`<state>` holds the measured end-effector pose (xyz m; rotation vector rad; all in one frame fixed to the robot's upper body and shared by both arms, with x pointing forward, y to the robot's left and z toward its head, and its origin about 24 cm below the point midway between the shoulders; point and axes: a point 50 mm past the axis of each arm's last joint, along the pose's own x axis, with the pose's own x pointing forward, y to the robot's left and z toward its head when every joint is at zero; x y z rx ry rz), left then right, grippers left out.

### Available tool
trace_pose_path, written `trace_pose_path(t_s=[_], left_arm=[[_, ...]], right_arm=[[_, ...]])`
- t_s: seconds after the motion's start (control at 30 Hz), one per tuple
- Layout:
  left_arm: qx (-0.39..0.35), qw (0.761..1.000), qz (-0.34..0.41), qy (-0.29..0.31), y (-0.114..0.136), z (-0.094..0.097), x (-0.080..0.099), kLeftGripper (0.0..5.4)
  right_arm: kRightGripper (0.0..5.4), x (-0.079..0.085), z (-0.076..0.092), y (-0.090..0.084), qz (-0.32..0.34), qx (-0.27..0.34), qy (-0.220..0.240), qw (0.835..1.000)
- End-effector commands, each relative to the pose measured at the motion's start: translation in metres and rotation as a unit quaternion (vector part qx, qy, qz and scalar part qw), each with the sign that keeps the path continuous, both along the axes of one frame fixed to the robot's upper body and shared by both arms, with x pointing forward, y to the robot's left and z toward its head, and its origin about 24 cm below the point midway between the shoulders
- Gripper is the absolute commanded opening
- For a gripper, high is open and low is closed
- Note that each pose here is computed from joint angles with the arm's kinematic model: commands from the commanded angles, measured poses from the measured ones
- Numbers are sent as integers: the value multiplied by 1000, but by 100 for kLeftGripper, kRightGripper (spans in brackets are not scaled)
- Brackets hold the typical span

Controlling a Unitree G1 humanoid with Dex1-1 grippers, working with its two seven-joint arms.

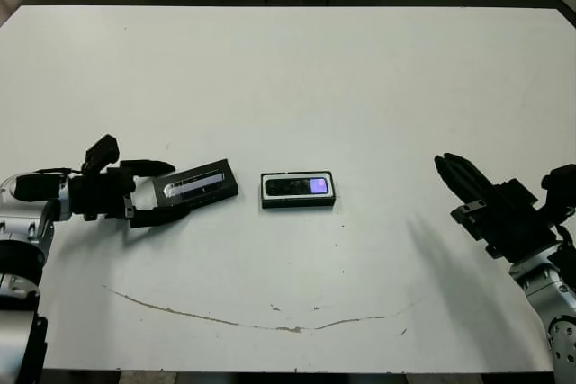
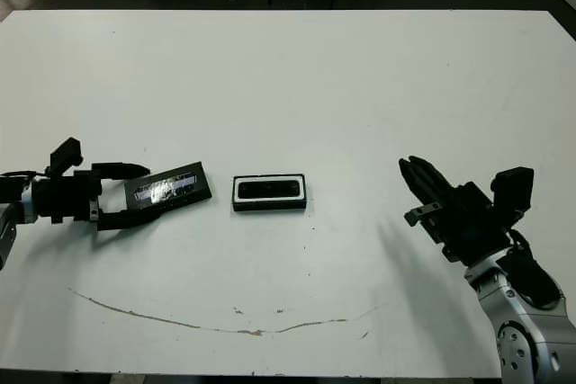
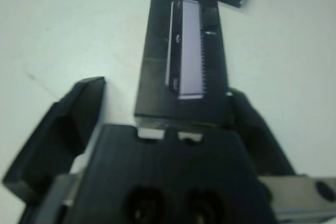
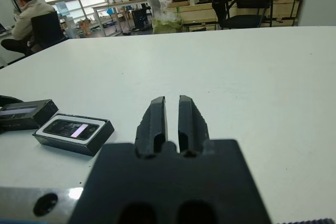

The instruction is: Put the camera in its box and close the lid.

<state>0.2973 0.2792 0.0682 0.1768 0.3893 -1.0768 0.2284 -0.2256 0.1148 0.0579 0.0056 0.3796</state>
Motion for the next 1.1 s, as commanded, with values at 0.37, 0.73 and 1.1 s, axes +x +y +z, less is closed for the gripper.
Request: trace_pose_path(t_s=[0.37,0.73,1.1], left_arm=[[22,999,0,41,13,1,-10,207],[-24,999,8,-26,3,39,5,207],[-73,976,52,-197,-51,59,2,207]], right_arm=[[0,-1,-6,-1,-12,7,15,1000],[0,0,-11,-2,-9,7,17,1000],[0,0,-13,-1,-8,1,18,1000]])
